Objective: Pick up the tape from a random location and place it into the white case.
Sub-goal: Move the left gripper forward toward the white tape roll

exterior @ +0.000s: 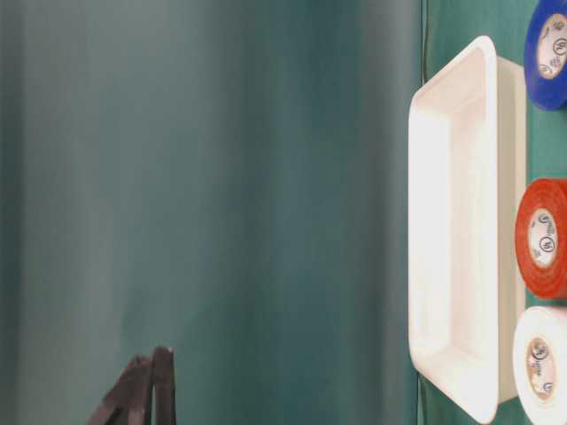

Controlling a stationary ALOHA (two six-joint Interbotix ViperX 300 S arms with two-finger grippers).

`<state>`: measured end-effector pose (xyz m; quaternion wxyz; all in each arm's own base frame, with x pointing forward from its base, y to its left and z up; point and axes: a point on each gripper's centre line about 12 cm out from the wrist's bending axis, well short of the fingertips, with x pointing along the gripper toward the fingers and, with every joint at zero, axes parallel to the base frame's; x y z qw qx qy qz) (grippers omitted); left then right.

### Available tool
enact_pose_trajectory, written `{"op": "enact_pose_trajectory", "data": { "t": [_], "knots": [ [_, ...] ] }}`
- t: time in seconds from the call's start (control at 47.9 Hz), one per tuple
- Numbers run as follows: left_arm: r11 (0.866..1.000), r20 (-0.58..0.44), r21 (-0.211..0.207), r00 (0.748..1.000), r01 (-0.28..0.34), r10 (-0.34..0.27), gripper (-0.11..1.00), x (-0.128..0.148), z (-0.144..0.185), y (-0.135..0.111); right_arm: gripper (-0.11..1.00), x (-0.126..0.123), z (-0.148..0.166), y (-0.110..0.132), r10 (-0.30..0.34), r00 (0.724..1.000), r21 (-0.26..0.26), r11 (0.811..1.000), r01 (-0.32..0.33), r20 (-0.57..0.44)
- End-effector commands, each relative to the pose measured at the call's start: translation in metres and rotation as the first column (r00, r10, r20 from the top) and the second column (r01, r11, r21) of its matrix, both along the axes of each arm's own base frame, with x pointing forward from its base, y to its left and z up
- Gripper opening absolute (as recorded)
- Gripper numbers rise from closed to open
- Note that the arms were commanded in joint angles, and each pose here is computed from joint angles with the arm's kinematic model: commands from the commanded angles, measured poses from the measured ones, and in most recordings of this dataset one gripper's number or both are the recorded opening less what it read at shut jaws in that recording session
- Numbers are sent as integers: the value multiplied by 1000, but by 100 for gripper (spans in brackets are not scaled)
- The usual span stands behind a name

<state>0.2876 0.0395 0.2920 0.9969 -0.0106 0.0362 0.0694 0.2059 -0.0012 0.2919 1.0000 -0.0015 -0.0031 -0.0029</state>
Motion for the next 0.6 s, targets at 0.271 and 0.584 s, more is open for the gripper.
{"op": "enact_pose_trajectory", "data": {
  "t": [0.271, 0.584],
  "knots": [
    [1000, 13, -1, 1000, 1, -1, 98, 9, 8, 1, 0, 3, 10, -1, -3, 1000, 3, 1000, 3, 18],
    [1000, -29, -16, 1000, 1, -1, 98, 9, 8, 1, 0, 3, 10, -1, -3, 1000, 3, 1000, 3, 18]
  ]
}}
